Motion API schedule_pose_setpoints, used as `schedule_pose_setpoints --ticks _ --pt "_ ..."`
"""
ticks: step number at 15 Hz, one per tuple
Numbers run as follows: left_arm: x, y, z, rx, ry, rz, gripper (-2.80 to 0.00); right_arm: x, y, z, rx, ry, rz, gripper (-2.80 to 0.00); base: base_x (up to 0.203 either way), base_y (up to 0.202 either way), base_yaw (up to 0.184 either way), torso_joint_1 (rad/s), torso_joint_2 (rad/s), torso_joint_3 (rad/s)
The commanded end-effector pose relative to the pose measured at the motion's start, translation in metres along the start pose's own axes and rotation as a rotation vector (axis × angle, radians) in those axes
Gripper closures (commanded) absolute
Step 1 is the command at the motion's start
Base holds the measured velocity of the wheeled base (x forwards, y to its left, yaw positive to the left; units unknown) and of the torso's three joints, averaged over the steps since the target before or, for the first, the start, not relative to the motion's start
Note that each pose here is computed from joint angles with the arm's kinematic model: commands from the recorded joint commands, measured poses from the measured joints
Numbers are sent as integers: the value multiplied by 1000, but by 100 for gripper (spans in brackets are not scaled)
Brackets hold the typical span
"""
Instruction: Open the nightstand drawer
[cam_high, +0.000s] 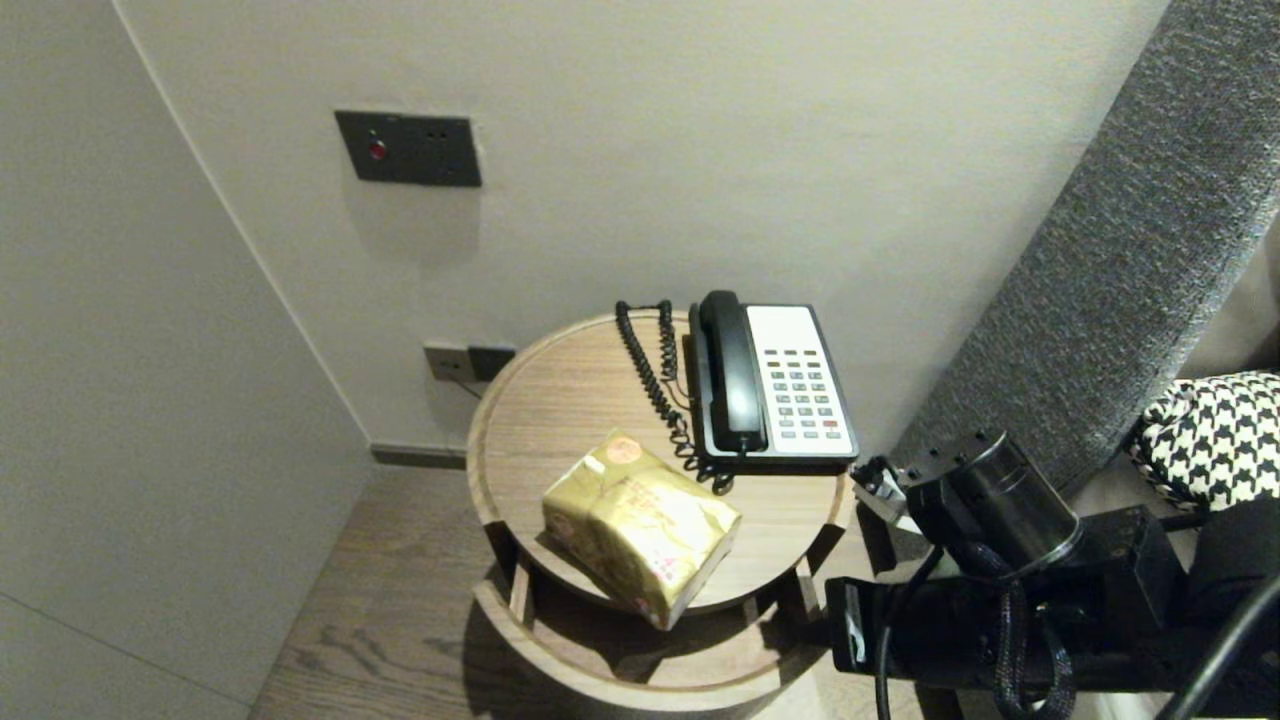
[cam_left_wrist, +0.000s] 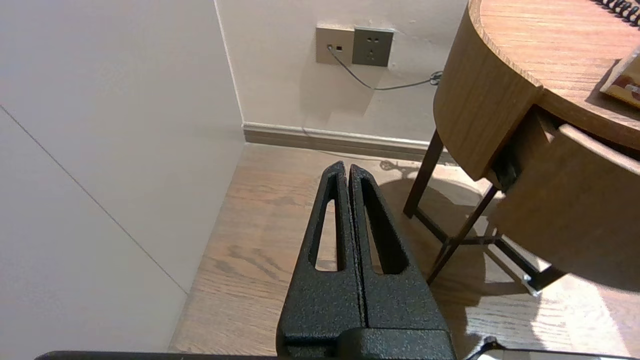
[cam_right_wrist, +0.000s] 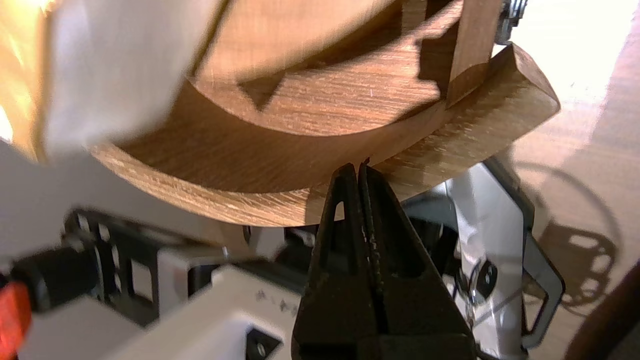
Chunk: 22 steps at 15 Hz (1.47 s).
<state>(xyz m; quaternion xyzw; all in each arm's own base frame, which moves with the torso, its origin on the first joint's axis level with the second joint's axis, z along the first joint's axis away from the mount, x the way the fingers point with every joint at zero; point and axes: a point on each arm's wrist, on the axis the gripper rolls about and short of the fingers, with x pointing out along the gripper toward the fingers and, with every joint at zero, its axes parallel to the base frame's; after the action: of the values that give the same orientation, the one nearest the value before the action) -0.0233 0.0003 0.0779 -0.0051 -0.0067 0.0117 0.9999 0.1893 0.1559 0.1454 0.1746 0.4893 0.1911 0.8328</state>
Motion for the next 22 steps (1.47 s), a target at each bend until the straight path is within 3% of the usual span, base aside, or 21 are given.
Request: schedule_pose_setpoints --ticks 1,13,18,22 --pt "0 0 0 -1 -2 1 0 -4 -3 -15 -19 37 7 0 0 0 0 0 0 0" --pt "0 0 0 -1 -2 1 0 -28 -24 -73 -94 147 28 0 0 0 0 0 0 0" --pt "0 0 0 -1 -2 1 0 -35 -26 -75 -86 131 43 0 0 0 0 0 0 0" --pt "0 0 0 -1 -2 1 0 -49 -11 -49 -57 23 68 0 0 0 0 0 0 0"
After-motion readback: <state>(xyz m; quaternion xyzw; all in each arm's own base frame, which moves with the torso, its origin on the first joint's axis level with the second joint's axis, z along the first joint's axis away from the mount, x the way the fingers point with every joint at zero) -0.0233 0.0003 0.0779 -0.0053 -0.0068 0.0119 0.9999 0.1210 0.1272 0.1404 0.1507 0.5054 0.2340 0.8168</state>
